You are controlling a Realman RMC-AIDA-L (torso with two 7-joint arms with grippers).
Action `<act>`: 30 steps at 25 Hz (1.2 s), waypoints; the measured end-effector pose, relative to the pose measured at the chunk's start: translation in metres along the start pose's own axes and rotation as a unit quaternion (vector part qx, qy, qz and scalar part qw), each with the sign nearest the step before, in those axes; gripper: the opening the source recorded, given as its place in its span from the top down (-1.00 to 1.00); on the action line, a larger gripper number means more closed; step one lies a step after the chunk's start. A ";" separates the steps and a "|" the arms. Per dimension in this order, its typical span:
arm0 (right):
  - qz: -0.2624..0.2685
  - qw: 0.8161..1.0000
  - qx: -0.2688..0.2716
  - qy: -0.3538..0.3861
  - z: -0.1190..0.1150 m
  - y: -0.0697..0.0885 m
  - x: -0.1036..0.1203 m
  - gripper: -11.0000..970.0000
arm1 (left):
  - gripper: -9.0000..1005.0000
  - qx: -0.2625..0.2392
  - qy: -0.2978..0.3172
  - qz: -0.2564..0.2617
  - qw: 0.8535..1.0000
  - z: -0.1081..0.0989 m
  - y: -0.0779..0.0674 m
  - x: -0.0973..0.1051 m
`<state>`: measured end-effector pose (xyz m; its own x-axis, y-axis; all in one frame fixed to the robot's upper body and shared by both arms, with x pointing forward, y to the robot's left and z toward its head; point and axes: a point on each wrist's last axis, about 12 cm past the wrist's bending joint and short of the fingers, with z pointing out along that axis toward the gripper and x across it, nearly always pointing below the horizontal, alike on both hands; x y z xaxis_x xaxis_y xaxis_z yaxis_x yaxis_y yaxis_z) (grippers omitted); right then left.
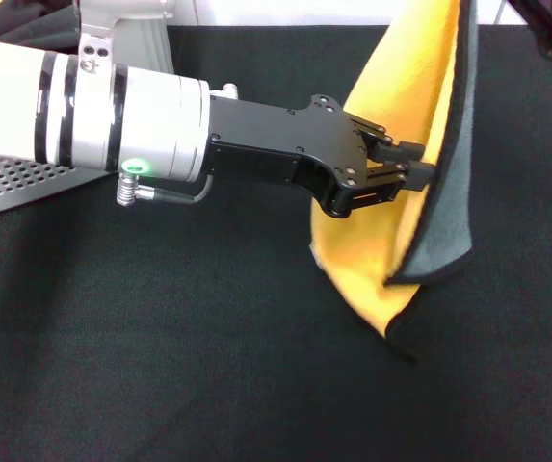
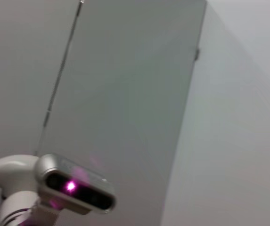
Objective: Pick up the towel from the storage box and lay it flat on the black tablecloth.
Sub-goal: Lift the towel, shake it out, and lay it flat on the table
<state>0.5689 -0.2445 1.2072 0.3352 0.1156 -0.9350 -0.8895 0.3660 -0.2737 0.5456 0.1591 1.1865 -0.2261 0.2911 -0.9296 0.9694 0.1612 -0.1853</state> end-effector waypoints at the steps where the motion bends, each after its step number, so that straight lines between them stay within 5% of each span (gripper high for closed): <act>1: -0.004 1.000 0.007 0.002 -0.002 -0.001 -0.003 0.95 | 0.65 -0.004 0.002 0.001 1.000 0.000 0.001 0.001; 10: -0.016 0.999 0.041 0.014 -0.003 -0.009 -0.026 0.95 | 0.64 -0.019 0.001 0.022 1.000 0.000 0.004 -0.002; 30: -0.041 0.996 0.067 0.028 0.030 -0.019 -0.037 0.95 | 0.63 -0.068 0.004 0.039 0.997 0.008 0.010 0.007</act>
<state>0.5825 -0.2278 1.2533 0.3845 0.0293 -0.9227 -0.8087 0.4926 -0.3214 0.5547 0.1558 1.1753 -0.1512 0.3157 -0.9368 0.9623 0.2637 -0.0664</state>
